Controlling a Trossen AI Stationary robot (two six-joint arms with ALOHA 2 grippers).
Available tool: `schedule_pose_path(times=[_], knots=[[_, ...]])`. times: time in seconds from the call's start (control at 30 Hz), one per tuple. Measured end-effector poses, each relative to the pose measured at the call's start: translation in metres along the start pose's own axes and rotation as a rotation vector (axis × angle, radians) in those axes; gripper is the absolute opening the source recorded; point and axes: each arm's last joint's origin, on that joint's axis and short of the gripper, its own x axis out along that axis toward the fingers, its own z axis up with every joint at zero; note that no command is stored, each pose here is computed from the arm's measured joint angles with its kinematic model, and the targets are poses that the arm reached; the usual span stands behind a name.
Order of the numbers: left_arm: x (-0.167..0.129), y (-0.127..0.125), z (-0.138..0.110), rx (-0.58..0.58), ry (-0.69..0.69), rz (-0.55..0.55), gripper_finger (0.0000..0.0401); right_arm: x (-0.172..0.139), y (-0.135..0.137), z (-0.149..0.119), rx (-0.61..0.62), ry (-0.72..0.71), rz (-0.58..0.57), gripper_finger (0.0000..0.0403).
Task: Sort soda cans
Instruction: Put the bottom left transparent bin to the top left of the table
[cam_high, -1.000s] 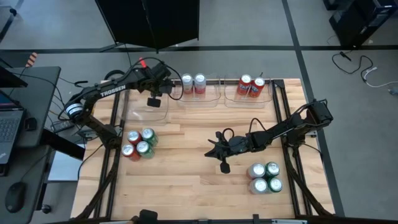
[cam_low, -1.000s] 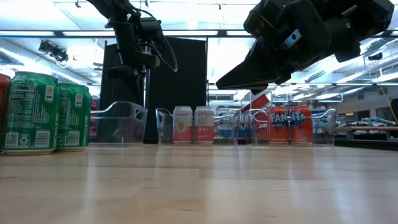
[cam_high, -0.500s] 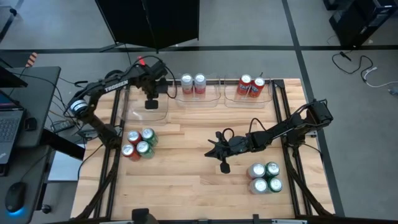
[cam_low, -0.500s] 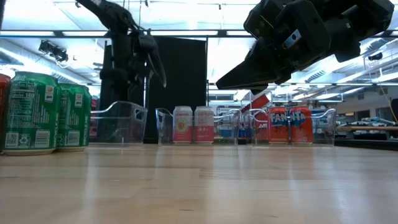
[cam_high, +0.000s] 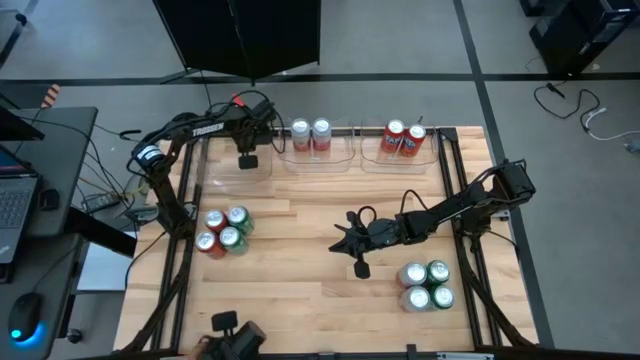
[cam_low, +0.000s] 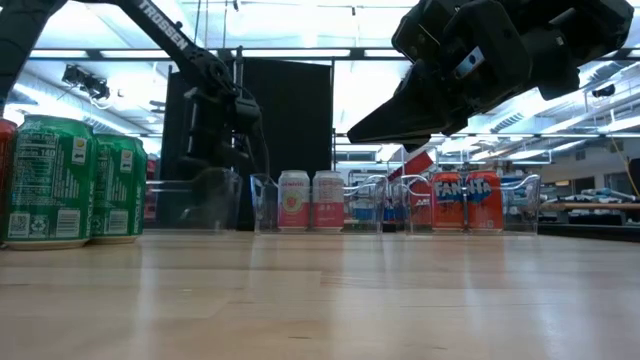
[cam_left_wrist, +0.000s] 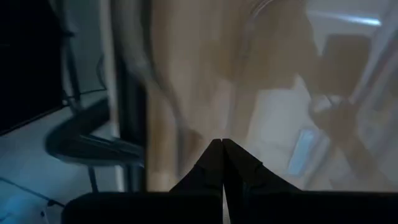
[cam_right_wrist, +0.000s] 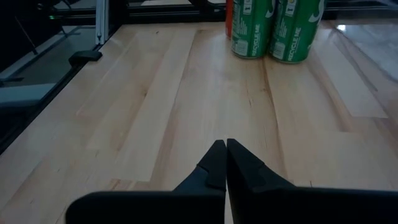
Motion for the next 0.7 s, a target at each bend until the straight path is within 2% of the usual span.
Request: schedule_pose_path(times=[0.23, 0.7], knots=[[0.009, 0.010, 0.013, -0.018, -0.096, 0.073, 0.0000, 0.000, 0.000, 0.000, 0.000, 0.000, 0.000, 0.0000], [0.014, 0.013, 0.033, 0.015, -0.242, 0.120, 0.0000, 0.000, -0.002, 0.000, 0.003, -0.001, -0.007, 0.0000]])
